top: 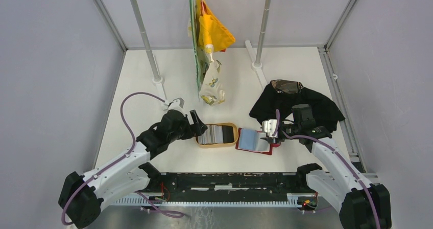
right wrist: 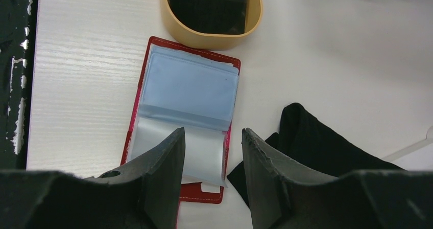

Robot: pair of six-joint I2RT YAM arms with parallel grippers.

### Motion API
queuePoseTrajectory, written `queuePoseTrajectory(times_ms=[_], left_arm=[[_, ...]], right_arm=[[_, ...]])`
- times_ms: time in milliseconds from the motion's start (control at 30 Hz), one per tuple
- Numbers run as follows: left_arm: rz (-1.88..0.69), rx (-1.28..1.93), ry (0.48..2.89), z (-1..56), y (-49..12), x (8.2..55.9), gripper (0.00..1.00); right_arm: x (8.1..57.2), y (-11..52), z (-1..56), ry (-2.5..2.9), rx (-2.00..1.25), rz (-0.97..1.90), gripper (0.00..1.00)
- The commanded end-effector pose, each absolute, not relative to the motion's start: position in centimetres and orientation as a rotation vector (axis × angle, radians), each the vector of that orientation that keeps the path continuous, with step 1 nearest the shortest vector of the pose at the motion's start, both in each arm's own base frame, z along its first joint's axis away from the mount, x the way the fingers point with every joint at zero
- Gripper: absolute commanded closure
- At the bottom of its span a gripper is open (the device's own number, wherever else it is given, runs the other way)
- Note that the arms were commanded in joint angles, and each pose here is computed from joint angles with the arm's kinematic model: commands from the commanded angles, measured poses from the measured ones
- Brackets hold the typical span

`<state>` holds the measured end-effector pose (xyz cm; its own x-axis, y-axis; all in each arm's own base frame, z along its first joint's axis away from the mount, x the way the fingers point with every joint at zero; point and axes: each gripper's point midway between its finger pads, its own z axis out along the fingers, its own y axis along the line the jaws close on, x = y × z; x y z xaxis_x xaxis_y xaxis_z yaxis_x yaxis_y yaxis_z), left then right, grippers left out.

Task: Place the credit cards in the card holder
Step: Pick up the credit card from the storage box.

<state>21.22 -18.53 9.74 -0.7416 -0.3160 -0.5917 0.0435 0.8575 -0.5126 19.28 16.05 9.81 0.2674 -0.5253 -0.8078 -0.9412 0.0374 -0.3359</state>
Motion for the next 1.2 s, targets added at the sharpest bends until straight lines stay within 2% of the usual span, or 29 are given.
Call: queuePoseTrajectory(times_ms=[0, 100, 300, 667, 800, 1000, 1167], left_arm=[[-0.729, -0.117, 2.286, 11.5, -19.2, 20.7, 0.08], [-0.741, -0.096, 2.287, 11.6, -19.6, 20.9, 0.10], [-0.750, -0.048, 2.314, 11.3, -20.7, 21.4, 0.23], [-0.786, -0.023, 2.356, 9.6, -21.7, 21.3, 0.34], [-0.778, -0.023, 2.371, 9.1, -21.8, 21.4, 0.34], [-0.735, -0.039, 2.425, 7.5, -21.5, 21.3, 0.23], [-0.785, -0.041, 2.444, 7.0, -22.3, 21.0, 0.22]], right_arm=[[19.0, 16.5, 10.2, 1.340, -1.618, 0.596, 0.49], [18.9, 16.5, 10.2, 1.341, -1.619, 0.605, 0.49], [18.9, 16.5, 10.2, 1.338, -1.621, 0.605, 0.49], [18.8, 16.6, 10.2, 1.332, -1.624, 0.605, 0.49], [18.8, 16.5, 10.2, 1.332, -1.623, 0.605, 0.49], [18.7, 16.6, 10.3, 1.327, -1.624, 0.606, 0.49], [18.7, 16.6, 10.4, 1.323, -1.624, 0.606, 0.49]])
